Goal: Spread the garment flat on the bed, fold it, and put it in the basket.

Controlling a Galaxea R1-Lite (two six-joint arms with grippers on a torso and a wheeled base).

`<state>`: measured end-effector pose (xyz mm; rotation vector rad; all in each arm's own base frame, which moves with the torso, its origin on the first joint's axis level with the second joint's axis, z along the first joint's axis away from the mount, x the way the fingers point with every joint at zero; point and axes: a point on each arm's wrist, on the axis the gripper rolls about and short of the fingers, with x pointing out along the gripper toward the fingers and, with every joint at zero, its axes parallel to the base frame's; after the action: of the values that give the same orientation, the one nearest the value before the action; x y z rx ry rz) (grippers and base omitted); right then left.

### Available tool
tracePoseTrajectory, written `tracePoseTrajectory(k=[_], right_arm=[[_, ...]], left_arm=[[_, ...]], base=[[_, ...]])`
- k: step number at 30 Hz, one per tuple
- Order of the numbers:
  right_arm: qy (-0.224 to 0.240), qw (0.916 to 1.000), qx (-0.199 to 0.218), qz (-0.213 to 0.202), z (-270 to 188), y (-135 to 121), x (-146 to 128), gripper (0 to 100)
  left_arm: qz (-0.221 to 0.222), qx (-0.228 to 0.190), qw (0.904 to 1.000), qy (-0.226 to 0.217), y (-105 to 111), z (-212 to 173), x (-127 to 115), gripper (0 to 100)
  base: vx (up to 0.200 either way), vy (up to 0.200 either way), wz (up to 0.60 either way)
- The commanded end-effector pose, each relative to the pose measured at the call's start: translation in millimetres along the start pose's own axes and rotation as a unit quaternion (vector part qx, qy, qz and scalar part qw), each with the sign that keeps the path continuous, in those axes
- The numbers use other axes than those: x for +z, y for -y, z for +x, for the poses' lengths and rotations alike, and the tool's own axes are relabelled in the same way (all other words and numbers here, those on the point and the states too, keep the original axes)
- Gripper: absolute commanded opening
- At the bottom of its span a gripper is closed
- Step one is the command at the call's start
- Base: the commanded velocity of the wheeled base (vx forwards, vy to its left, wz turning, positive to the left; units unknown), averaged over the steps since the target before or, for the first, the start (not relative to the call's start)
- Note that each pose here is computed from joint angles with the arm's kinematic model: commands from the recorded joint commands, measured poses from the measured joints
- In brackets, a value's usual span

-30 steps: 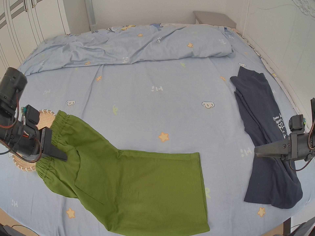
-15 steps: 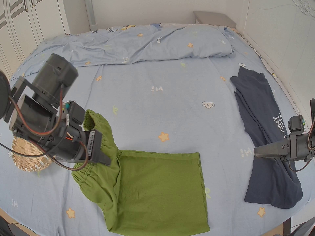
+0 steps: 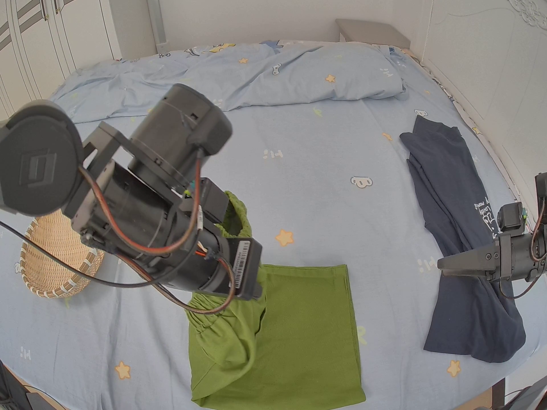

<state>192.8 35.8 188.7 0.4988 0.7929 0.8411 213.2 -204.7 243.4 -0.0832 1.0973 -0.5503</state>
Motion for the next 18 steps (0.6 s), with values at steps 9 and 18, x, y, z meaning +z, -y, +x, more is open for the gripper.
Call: tracePoseTrajectory(k=[9,18], right_arm=[[-0.005,0.9999,-0.011,0.007,5,5,0,100],[-0.006,0.9999,-0.012,0.007,5,6,0,100]], left_arm=[[0.027,0.018,0.9981,-0.052,22,46,-7,0],[0.027,0.002,0.9993,-0.025,34,53,-7,0]], base=[[0.000,0.000,0.00],[0.000,0.000,0.00]])
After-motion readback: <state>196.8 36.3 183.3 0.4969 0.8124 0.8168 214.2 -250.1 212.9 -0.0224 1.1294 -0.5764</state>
